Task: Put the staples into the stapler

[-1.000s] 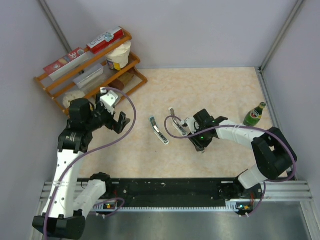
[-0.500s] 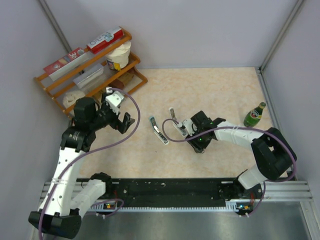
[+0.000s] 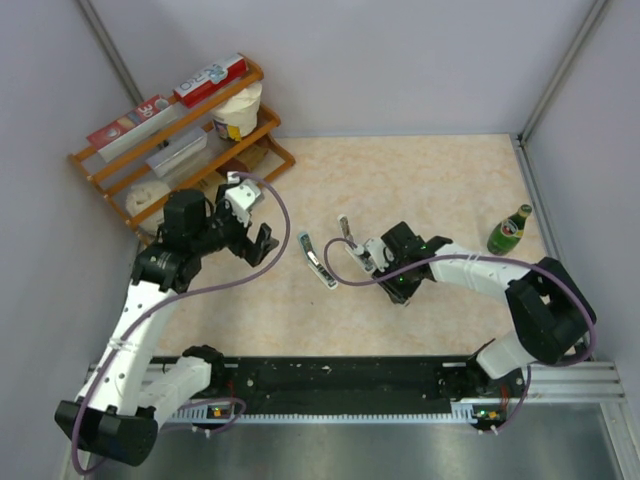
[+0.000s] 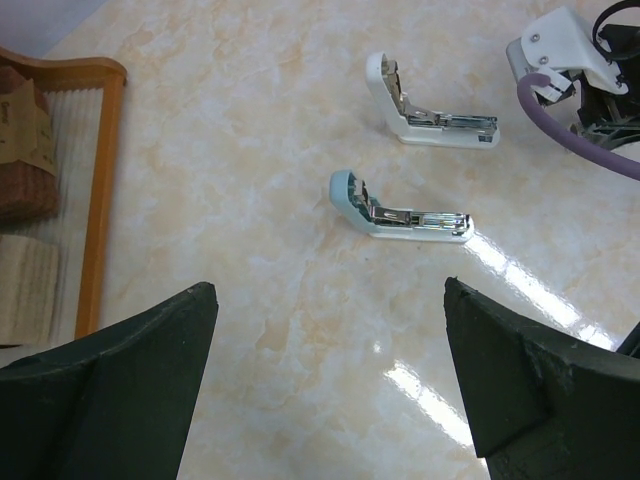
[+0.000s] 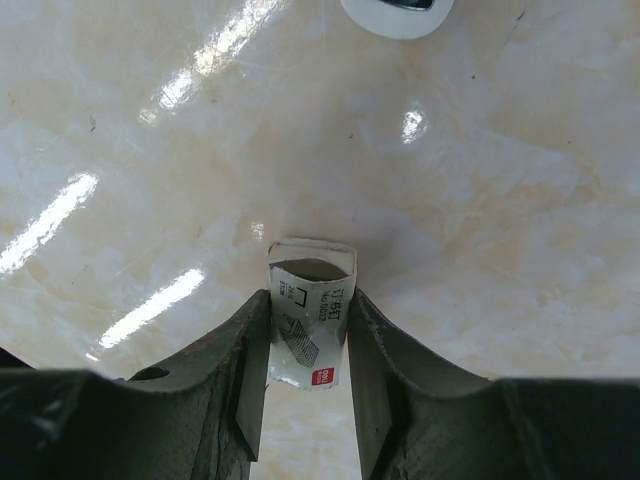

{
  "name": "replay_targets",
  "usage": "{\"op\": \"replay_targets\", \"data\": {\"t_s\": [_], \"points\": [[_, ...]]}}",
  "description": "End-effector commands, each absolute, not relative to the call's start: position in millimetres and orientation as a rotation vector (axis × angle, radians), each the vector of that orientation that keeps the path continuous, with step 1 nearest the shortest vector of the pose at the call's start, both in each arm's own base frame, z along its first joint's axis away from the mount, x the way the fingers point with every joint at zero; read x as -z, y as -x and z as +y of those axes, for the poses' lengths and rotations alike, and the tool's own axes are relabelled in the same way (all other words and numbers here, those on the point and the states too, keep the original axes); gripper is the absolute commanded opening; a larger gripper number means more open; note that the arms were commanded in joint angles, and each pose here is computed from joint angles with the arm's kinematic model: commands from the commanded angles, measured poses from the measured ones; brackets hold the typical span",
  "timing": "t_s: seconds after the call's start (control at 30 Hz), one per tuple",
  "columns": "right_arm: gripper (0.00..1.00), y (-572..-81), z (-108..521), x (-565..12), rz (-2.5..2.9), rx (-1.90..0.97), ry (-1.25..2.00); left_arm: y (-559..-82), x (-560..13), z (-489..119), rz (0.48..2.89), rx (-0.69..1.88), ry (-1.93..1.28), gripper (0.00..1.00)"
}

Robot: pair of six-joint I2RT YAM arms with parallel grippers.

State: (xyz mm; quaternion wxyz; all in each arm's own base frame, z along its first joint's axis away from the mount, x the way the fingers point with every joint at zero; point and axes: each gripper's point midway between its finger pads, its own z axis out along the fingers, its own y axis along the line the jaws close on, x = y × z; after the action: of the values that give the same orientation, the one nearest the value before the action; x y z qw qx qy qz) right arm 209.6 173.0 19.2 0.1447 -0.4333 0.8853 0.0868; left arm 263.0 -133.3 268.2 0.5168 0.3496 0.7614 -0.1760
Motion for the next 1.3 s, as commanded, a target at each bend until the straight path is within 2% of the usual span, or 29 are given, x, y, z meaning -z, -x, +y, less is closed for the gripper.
{"op": "replay_targets", "data": {"t_s": [0.0, 0.23, 0.4, 0.6, 0.77, 0.93, 1.27], "points": [[0.34, -221.0, 181.9, -47.3, 2.413, -0.252, 1.236, -270.5, -293.4, -152.7, 1.755, 0.495, -0.848, 0.99], [0.35, -241.7, 179.7, -88.7, 2.245, -0.256, 1.163, -281.4, -306.4, -203.6, 1.711, 0.714, -0.893, 0.99], [0.35, -257.3, 168.4, -132.1, 2.084, -0.246, 1.067, -300.9, -300.7, -245.2, 1.774, 0.947, -0.902, 0.99], [0.35, -265.8, 161.8, -172.3, 1.897, -0.195, 0.996, -326.4, -295.8, -299.5, 1.815, 1.060, -0.951, 0.99], [0.35, -269.3, 158.7, -185.0, 1.827, -0.173, 0.955, -336.6, -286.5, -349.2, 1.863, 1.180, -0.973, 0.91], [0.35, -267.7, 156.0, -194.3, 1.771, -0.164, 0.929, -340.6, -268.8, -378.6, 1.909, 1.239, -0.993, 0.88], [0.35, -261.9, 160.2, -201.5, 1.721, -0.201, 0.924, -323.6, -231.5, -411.5, 1.966, 1.231, -1.110, 0.88]]}}
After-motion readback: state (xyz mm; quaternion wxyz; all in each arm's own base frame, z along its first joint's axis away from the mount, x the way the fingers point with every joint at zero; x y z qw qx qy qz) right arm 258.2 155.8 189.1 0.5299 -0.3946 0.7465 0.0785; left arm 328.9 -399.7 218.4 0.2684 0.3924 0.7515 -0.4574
